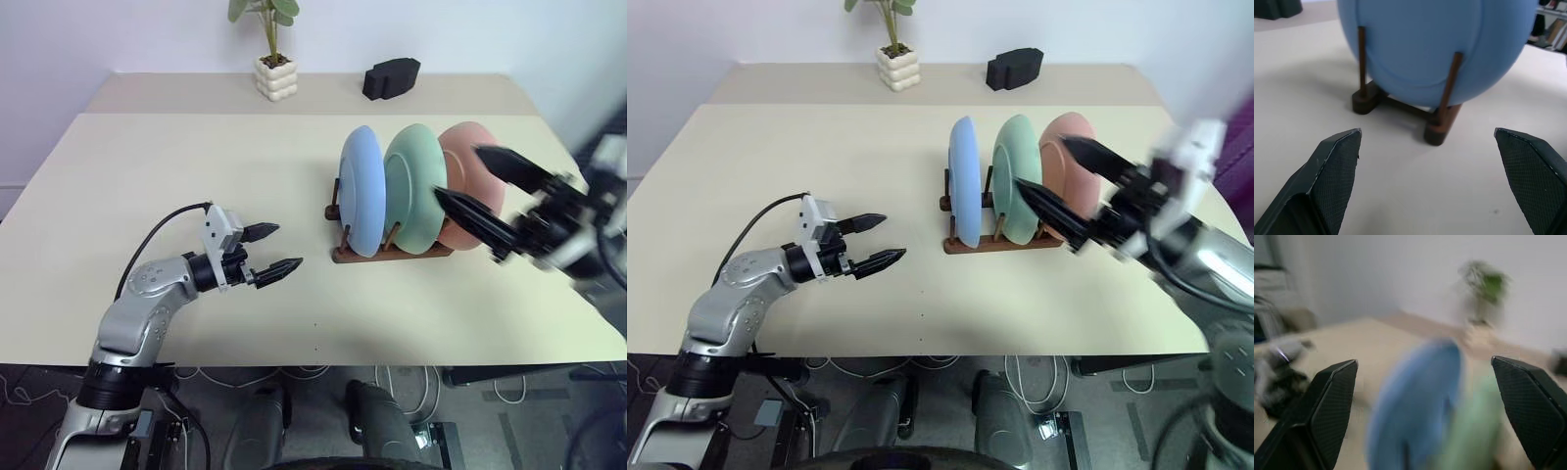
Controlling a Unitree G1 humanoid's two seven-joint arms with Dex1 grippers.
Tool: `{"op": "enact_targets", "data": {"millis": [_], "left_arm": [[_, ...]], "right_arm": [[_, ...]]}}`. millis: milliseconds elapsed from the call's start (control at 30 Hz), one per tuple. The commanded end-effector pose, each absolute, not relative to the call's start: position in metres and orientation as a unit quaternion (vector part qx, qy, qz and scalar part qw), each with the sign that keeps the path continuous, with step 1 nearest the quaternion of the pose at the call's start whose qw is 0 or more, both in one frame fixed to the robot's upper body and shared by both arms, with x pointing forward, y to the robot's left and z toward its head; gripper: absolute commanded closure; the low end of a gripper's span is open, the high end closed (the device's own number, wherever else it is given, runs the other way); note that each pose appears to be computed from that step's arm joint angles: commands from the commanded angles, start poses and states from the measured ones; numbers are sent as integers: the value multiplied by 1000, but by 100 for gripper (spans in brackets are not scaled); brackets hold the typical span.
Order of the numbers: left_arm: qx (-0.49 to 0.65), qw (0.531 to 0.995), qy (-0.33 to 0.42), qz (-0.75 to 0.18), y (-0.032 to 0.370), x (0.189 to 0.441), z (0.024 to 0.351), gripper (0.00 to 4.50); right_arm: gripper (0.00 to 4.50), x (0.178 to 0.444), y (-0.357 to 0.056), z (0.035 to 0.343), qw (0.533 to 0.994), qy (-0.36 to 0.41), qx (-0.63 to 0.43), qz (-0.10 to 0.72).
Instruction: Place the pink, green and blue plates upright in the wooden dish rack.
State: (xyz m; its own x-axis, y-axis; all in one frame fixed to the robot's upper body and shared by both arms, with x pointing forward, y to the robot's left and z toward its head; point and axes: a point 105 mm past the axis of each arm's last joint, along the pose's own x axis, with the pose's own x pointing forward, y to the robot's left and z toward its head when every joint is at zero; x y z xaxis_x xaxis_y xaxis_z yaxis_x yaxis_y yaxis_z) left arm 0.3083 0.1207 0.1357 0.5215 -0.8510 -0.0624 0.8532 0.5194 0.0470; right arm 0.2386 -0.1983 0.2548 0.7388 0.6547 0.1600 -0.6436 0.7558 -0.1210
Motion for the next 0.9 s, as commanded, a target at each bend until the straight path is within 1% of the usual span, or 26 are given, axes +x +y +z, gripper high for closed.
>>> {"op": "enact_targets", "data": {"millis": [33,67,167,267,333,500,600,700,767,900], "left_arm": [[50,874,-9,-484,120,314,140,0],[55,875,-6,-481,121,316,137,0],[64,877,-3,-476,125,318,131,0],[67,883,-2,-464,126,322,126,0],[68,886,-1,-458,127,323,125,0],[69,886,17,-458,136,314,120,0],[77,882,36,-463,135,308,111,0],[68,885,32,-460,133,303,114,0],[65,890,35,-450,137,302,111,0],[61,893,33,-444,133,301,109,0]], "right_arm": [[5,218,-215,249,932,-102,-39,346],[5,214,-221,238,936,-91,-38,339],[5,209,-236,197,951,-24,-45,304],[5,218,-244,173,961,-8,-48,272],[5,223,-248,167,965,-7,-46,258],[5,234,-269,147,973,4,-55,226],[5,238,-274,140,974,9,-52,222],[5,241,-271,133,972,18,-45,231],[5,245,-267,130,970,21,-44,237],[5,256,-270,136,970,13,-38,240]]}}
